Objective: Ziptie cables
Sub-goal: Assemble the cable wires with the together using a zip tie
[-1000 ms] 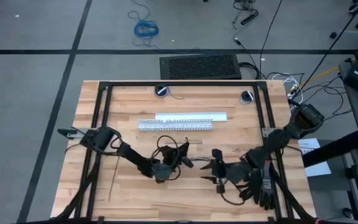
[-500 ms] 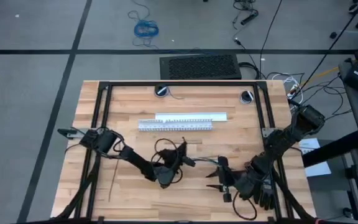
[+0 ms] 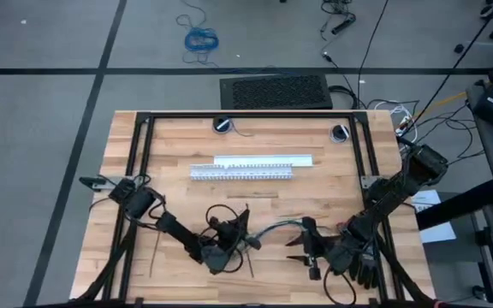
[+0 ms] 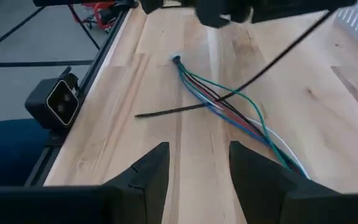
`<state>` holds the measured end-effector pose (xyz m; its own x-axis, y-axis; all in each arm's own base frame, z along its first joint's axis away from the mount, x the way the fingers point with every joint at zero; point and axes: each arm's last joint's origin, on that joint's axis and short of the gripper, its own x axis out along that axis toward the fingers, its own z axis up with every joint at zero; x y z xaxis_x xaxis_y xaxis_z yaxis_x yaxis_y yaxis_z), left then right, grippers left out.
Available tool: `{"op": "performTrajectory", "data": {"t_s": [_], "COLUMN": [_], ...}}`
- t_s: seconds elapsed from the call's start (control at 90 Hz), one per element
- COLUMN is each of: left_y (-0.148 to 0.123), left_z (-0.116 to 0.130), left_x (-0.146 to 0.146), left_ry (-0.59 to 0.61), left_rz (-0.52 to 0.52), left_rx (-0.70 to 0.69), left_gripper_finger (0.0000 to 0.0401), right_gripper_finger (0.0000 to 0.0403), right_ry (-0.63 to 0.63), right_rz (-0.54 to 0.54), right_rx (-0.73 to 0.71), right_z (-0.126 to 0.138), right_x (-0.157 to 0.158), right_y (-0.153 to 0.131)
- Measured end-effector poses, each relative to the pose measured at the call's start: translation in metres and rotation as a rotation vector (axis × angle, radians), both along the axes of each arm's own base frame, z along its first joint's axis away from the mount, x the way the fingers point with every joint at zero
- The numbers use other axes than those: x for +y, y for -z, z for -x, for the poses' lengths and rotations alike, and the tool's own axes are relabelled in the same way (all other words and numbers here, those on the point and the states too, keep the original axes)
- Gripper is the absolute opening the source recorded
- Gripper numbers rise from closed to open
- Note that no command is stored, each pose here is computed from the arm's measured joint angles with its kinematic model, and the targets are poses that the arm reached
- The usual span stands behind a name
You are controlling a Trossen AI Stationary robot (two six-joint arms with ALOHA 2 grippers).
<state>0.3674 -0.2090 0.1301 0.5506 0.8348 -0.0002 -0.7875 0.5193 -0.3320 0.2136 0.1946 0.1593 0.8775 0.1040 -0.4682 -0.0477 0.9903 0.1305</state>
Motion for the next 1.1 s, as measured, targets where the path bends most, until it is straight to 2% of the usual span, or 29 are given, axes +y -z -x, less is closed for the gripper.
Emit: {"op": "performTrajectory", "data": {"t_s": [0.1, 0.178, 0.333, 0.578, 0.711, 0.9, 1.1], "left_y": [0.004, 0.011, 0.024, 0.019, 0.018, 0.025, 0.036], "left_z": [0.004, 0.006, 0.006, 0.008, 0.006, 0.007, 0.011], "left_x": [-0.010, -0.017, -0.027, -0.041, -0.044, -0.048, -0.058], "left_ry": [0.055, 0.119, 0.265, 0.294, 0.335, 0.419, 0.394], "left_rz": [0.037, 0.077, 0.156, 0.194, 0.210, 0.235, 0.268], "left_rx": [-0.053, -0.090, -0.056, -0.072, -0.060, -0.008, -0.065], "left_gripper_finger": [0.0000, 0.0000, 0.0000, 0.0000, 0.0000, 0.0000, 0.0000], "right_gripper_finger": [0.0155, 0.0155, 0.0155, 0.0155, 0.0155, 0.0155, 0.0155], "right_ry": [-0.057, -0.100, -0.154, -0.342, -0.457, -0.483, -0.471], "right_rz": [-0.019, 0.005, 0.053, 0.089, 0.105, 0.211, 0.274], "right_rx": [0.044, 0.094, 0.158, 0.094, 0.132, 0.185, 0.133], "right_z": [-0.001, -0.002, 0.001, 0.002, -0.008, -0.024, -0.041], "right_x": [0.003, 0.006, 0.016, 0.054, 0.071, 0.091, 0.113], "right_y": [0.008, 0.021, 0.043, 0.028, 0.029, 0.047, 0.041]}}
